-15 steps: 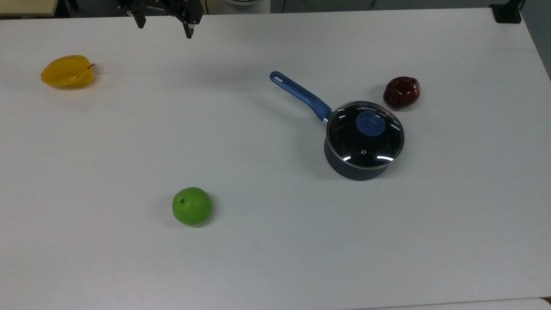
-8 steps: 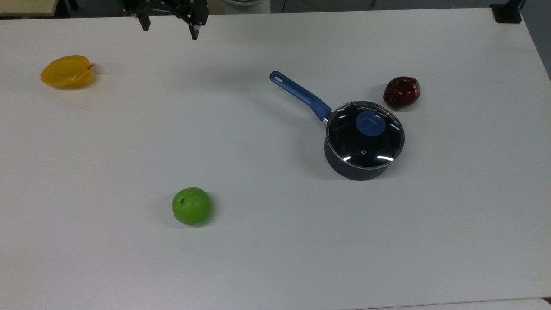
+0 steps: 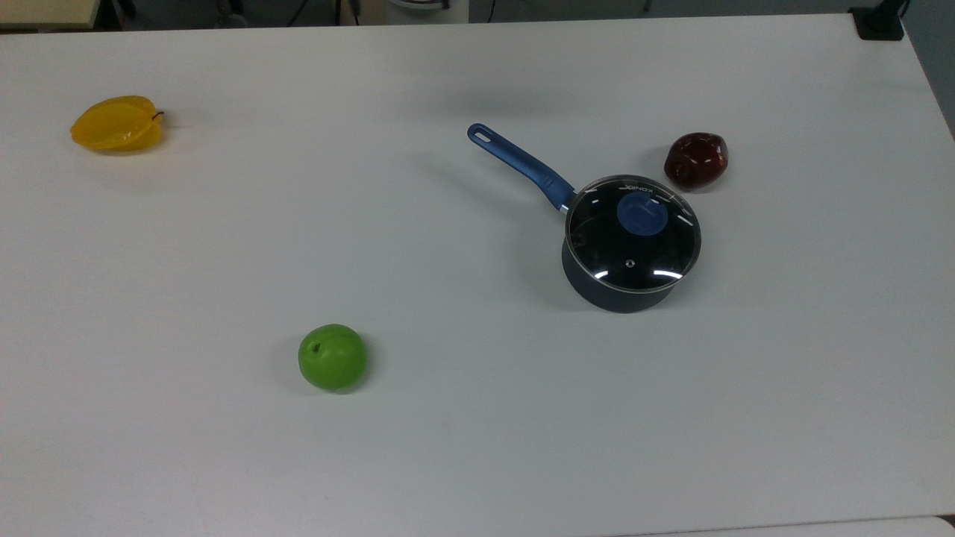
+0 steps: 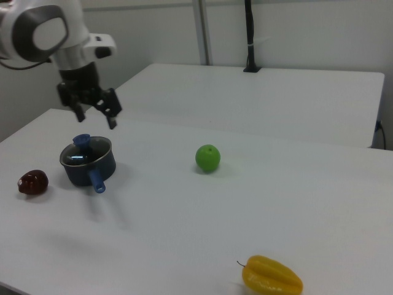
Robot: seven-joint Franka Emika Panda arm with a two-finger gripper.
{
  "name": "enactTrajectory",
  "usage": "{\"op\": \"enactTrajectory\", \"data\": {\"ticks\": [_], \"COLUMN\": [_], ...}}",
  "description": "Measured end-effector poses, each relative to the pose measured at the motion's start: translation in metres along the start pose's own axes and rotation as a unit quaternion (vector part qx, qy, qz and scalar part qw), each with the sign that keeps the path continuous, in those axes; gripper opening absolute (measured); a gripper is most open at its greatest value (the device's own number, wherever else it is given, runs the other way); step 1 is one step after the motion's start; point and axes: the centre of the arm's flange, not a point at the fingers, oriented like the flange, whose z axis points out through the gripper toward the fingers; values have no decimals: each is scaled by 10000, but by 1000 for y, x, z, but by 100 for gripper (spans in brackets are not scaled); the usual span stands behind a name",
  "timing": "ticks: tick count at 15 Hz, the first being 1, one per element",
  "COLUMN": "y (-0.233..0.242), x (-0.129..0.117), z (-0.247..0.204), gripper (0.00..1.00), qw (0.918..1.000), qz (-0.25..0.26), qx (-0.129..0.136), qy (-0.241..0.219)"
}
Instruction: Open lid
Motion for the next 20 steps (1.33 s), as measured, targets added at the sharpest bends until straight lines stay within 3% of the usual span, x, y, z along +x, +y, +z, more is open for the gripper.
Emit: {"op": "enactTrajectory", "data": {"ticks": [4, 7, 14, 20], "y": [-35, -53, -90, -134], "x": [-33, -49, -47, -39], "z": [-5, 6, 39, 74], "gripper": [100, 100, 100, 100], "qw": [9965, 9930, 9822, 9713], "qz": [-749, -934, -1159, -1494], "qx": [179, 338, 485, 528], "qy": [320, 646, 1397, 1773]}}
